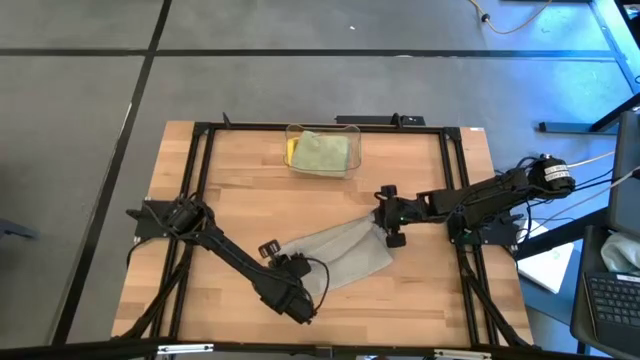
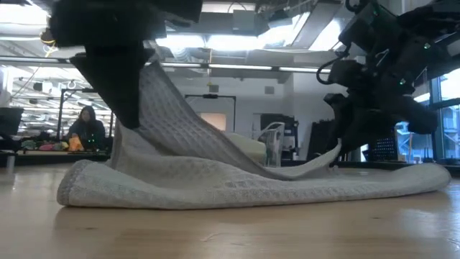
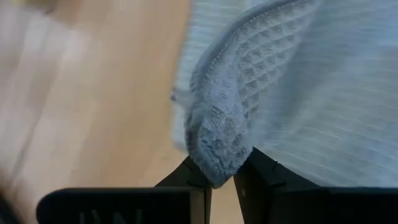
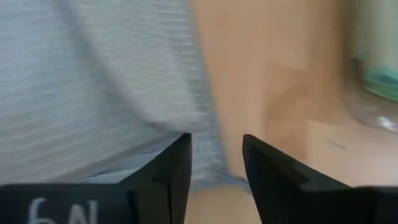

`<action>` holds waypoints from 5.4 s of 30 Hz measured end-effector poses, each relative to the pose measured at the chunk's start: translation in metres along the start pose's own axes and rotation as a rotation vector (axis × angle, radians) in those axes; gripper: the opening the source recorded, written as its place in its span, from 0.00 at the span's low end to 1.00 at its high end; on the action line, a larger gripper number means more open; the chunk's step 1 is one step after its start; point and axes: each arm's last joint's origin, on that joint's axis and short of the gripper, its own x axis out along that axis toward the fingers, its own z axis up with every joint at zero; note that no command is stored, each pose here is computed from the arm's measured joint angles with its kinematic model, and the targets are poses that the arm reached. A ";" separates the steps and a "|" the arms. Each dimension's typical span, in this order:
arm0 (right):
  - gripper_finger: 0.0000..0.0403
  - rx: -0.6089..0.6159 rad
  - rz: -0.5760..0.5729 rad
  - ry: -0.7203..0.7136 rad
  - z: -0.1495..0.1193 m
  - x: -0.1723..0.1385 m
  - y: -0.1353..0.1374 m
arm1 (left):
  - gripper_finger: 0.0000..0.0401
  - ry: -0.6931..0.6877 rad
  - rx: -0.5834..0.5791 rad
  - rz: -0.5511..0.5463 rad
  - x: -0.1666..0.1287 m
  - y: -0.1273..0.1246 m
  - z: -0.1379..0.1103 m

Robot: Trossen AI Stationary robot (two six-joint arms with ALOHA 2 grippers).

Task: Fold microfiber towels
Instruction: Fold the gray microfiber cloth

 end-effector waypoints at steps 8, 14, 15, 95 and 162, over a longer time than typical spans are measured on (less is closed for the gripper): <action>0.40 0.043 -0.124 0.020 0.000 0.000 -0.004 | 0.12 0.007 -0.053 0.071 0.000 0.007 -0.002; 0.40 0.044 -0.116 0.025 -0.001 0.000 -0.003 | 0.12 -0.006 -0.058 0.074 0.000 0.007 -0.001; 0.40 0.047 -0.099 0.027 -0.001 0.000 -0.003 | 0.12 -0.006 -0.058 0.074 0.000 0.007 -0.001; 0.02 0.469 0.470 -0.120 -0.041 0.014 0.086 | 0.12 0.088 -0.002 0.006 -0.010 0.004 -0.010; 0.02 0.349 0.469 -0.146 -0.042 0.014 0.086 | 0.55 -0.188 -0.826 -0.390 0.011 -0.061 -0.083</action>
